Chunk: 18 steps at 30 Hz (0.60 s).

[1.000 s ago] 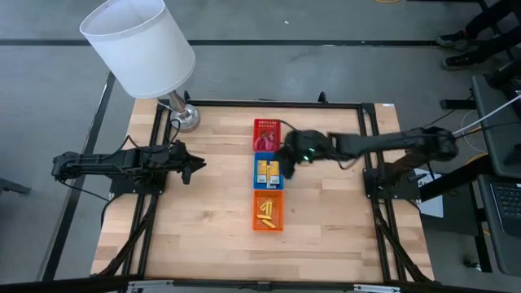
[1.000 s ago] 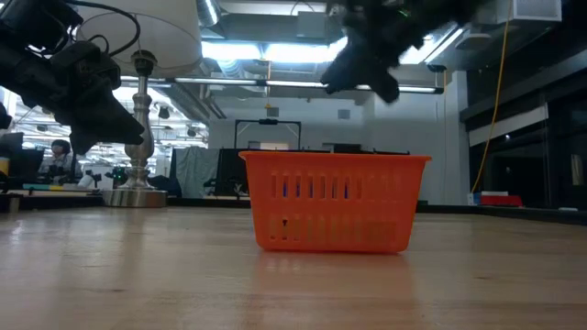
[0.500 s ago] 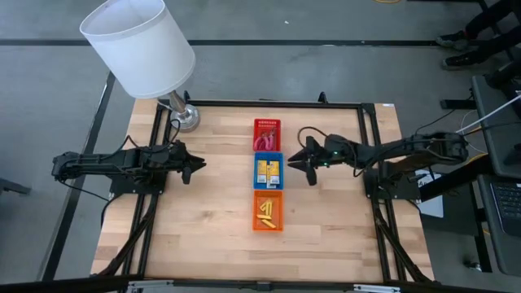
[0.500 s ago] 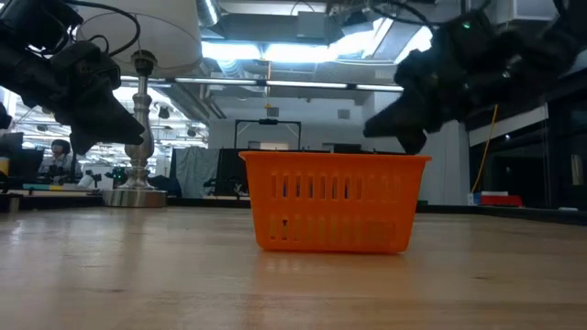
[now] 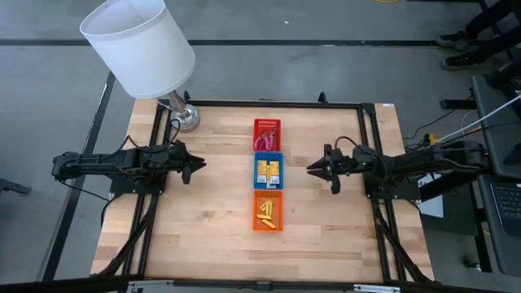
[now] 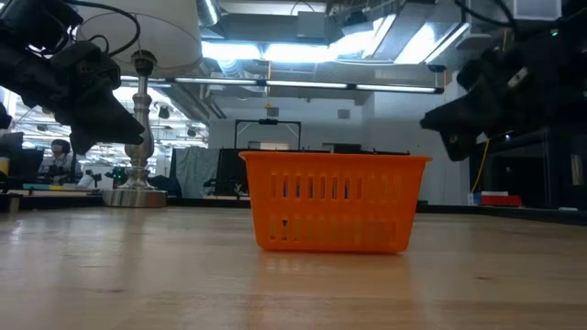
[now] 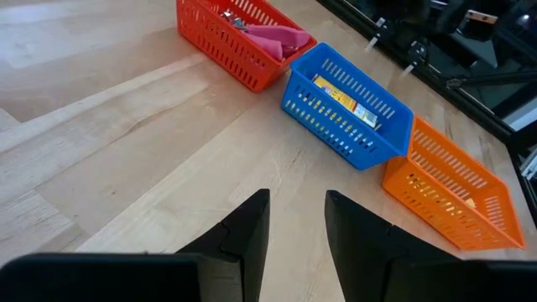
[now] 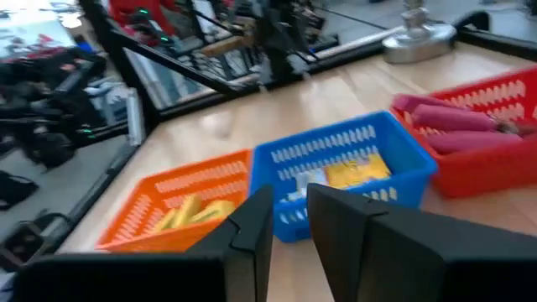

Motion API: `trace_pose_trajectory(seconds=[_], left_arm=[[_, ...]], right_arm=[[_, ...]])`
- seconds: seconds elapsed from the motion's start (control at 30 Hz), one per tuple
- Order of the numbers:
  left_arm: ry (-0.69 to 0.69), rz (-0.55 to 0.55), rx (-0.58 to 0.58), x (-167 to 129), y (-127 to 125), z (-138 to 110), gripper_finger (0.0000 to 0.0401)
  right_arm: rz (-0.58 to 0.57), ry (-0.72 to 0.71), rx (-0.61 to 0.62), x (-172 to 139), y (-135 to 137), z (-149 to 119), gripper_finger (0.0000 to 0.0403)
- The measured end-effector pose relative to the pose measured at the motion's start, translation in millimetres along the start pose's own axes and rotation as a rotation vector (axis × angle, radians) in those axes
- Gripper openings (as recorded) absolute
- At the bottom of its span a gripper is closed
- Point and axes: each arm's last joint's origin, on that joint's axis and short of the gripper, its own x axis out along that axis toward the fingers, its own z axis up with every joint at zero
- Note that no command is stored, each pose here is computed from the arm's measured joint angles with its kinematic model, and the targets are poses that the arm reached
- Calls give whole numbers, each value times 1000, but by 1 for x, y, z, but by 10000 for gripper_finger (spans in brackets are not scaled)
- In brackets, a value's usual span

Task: Pick & Place School Supplies
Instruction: Return to Home Position

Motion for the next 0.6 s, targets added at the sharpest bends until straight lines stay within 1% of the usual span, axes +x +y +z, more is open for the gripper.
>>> trace_pose_trajectory(seconds=[0.1, 0.27, 0.37, 0.43, 0.5, 0.6], left_arm=[[0, 0, 0, 0, 0, 0, 114], [0, 0, 0, 0, 0, 0, 114], [0, 0, 0, 0, 0, 0, 114], [0, 1, 0, 0, 0, 0, 114], [0, 0, 0, 0, 0, 0, 114], [0, 0, 0, 0, 0, 0, 114]], right_arm=[[49, -22, -18, -2, 7, 4, 76], [73, 18, -37, -7, 15, 1, 75], [80, 22, -102, -14, 22, 2, 75], [83, 54, -147, -18, 24, -1, 75], [94, 74, -168, -23, 26, -2, 75], [109, 60, -192, -29, 28, -1, 75]])
